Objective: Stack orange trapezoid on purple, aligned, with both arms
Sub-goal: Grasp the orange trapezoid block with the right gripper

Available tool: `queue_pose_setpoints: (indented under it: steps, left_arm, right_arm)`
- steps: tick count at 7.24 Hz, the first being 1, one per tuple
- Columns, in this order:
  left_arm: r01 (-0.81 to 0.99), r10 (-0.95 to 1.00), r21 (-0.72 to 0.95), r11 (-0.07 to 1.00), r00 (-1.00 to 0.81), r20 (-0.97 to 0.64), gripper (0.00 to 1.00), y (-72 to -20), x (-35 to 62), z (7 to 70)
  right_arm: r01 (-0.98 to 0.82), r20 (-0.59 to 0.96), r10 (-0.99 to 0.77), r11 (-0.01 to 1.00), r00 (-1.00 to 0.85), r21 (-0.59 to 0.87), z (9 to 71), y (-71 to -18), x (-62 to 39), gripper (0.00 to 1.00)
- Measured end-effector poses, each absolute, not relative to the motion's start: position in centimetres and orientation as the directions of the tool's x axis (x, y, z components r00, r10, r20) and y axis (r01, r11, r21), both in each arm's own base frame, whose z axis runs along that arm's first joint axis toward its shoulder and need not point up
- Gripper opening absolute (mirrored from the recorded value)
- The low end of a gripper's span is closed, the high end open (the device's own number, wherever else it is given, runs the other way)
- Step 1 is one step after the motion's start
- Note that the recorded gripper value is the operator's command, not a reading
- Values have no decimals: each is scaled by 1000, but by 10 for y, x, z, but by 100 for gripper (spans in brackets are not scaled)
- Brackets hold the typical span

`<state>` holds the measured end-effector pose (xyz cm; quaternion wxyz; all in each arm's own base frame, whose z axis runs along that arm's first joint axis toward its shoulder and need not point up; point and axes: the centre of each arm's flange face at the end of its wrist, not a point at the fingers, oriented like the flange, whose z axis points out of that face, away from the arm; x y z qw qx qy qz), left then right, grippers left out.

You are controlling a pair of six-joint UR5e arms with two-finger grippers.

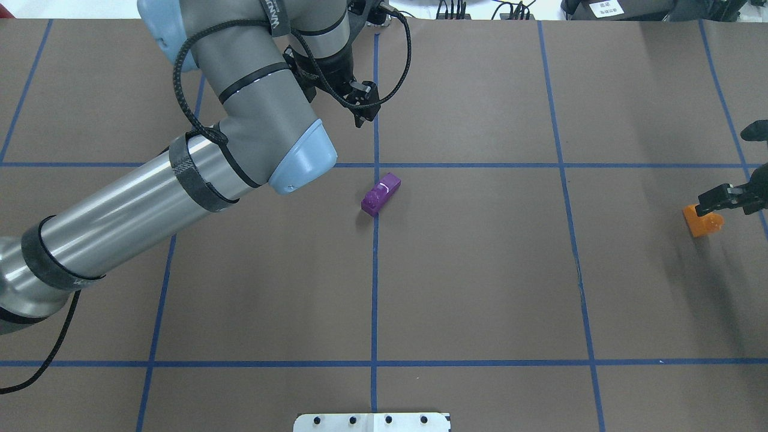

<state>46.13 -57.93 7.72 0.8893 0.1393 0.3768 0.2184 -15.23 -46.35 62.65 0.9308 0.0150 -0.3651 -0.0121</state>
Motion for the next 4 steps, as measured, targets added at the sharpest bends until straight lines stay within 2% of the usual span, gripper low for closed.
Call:
queue_pose_setpoints:
  steps: [3,4]
  left_arm:
    - [-286,489,404,869,625,-608,100,-579,461,88]
    - [-287,488,403,869,625,-609,100,-579,460,92]
  right_arm:
    - [42,681,-65,998,729,49,644,-470,-172,96]
    - [46,681,-67,998,729,50,646,-471,-174,91]
